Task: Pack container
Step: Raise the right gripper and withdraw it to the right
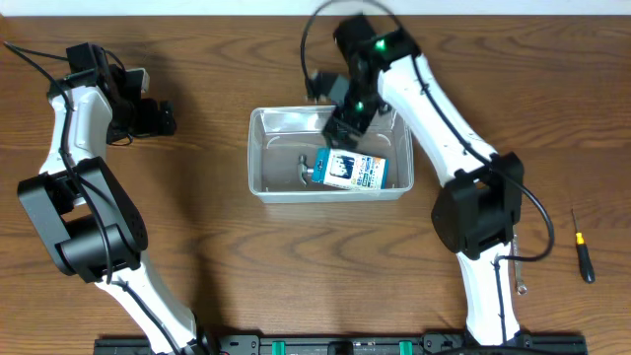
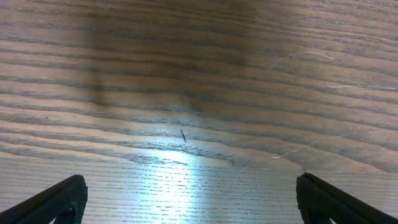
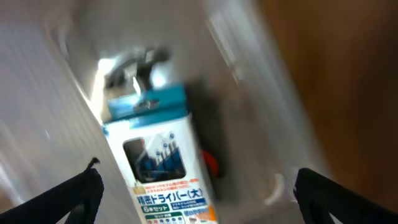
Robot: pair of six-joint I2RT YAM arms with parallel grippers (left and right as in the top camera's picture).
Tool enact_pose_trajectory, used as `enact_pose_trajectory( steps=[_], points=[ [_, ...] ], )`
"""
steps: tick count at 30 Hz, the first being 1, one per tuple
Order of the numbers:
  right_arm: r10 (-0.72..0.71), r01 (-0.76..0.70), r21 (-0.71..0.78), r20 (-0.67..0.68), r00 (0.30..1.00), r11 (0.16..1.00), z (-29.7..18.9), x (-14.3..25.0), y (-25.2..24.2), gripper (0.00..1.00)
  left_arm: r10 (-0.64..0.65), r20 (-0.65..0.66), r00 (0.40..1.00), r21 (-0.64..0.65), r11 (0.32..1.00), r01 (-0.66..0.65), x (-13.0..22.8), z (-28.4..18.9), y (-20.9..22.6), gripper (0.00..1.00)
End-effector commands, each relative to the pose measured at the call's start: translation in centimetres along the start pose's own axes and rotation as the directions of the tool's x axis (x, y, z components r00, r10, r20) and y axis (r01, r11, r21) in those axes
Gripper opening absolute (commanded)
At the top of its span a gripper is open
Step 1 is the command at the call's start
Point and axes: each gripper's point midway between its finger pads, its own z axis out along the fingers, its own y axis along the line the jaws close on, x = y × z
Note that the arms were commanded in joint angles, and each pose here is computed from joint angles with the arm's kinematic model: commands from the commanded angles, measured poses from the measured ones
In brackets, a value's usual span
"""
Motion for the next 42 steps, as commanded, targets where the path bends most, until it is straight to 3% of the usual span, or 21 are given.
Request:
enact_pose_trajectory(
  steps=[1, 9, 18, 26, 33, 42],
  points=[
    [0.122, -0.133, 0.068, 0.144, 0.982, 0.989, -7.1, -2.2, -0.4, 0.99, 0.005, -0.010, 1.000, -0.007, 1.000, -0.005, 0.3, 0.3, 0.1, 0.98],
    [0.214, -0.250, 0.110, 0.264, 0.940, 0.962, -17.4, -0.2, 1.2, 0.99, 0.005, -0.010, 1.000, -0.007, 1.000, -0.005, 0.3, 0.3, 0.1, 0.98],
    [0.232, -0.262, 0.095, 0.249, 0.940, 0.960, -20.3, 2.3, 3.8, 0.99, 0.005, -0.010, 1.000, -0.007, 1.000, -0.005, 0.3, 0.3, 0.1, 0.98],
    [0.441, -0.489, 0.150, 0.265, 0.857, 0.860, -21.8, 4.5, 3.4, 0.99, 0.005, -0.010, 1.000, -0.007, 1.000, -0.005, 0.3, 0.3, 0.1, 0.98],
    [0.512, -0.568, 0.309, 0.247, 0.823, 0.763, -24.5, 11.9, 5.4, 0.99, 0.005, -0.010, 1.000, -0.007, 1.000, -0.005, 0.3, 0.3, 0.1, 0.98],
    [0.695, -0.751, 0.305, 0.287, 0.659, 0.586, -24.8, 20.3, 8.6, 0.99, 0.005, -0.010, 1.000, -0.007, 1.000, -0.005, 0.3, 0.3, 0.1, 0.98]
  ],
)
